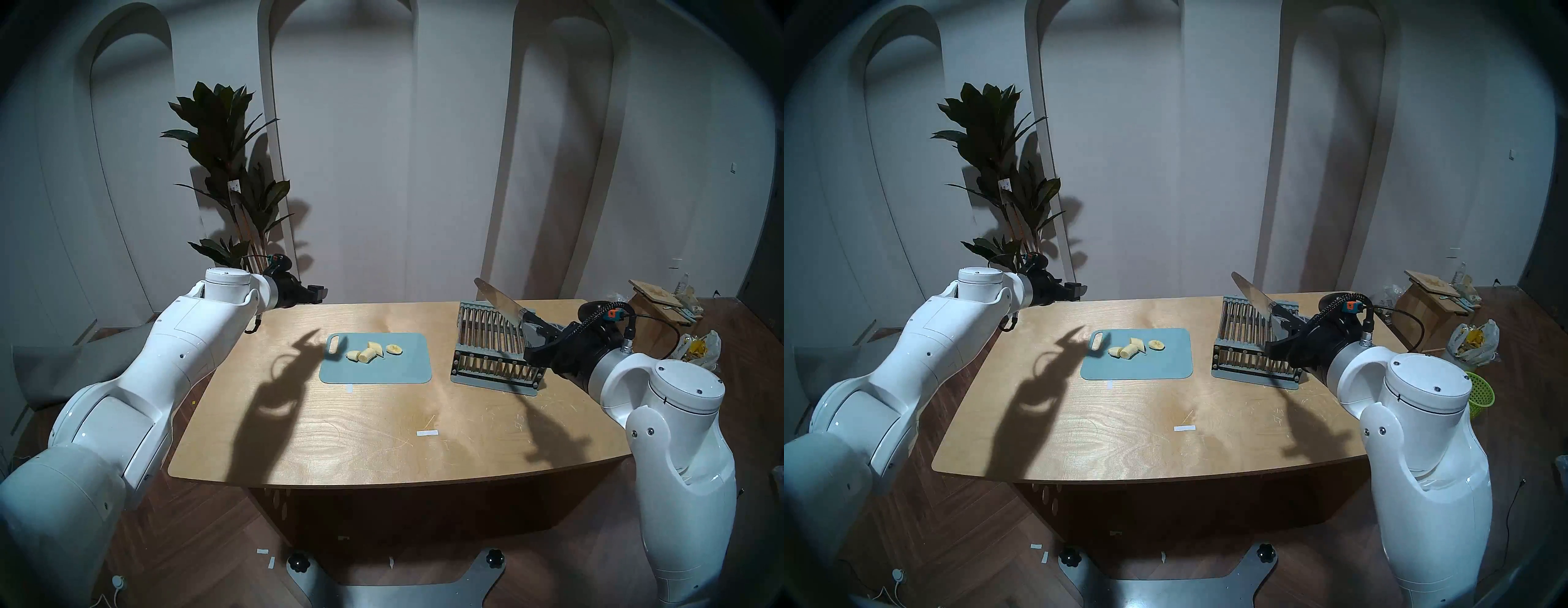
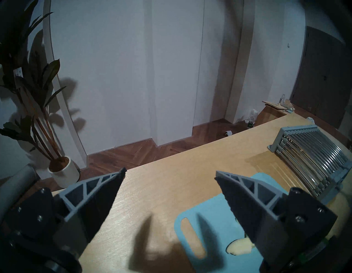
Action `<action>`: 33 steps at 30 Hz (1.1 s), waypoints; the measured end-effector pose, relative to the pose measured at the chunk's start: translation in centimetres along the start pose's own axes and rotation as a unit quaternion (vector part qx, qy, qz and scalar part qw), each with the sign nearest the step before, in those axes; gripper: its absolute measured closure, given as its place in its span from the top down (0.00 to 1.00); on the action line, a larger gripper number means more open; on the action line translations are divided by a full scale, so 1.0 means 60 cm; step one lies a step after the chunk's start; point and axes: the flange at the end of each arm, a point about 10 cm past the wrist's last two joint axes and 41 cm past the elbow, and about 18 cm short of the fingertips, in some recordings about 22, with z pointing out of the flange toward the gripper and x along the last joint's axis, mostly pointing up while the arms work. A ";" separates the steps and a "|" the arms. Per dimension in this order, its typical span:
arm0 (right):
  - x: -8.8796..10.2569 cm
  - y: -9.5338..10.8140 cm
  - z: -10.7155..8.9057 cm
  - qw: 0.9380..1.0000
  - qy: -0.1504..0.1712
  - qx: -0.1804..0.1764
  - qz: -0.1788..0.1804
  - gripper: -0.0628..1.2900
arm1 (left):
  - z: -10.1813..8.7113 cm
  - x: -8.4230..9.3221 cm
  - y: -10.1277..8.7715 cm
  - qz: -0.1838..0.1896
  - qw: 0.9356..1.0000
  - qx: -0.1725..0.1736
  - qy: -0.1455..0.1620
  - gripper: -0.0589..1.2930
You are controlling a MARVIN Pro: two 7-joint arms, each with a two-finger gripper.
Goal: Cut the banana into four pieces on the cutting board
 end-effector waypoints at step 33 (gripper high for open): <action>-0.047 0.056 0.035 0.991 -0.070 -0.071 0.091 0.26 | -0.094 -0.045 0.030 -0.006 0.991 0.102 0.086 0.97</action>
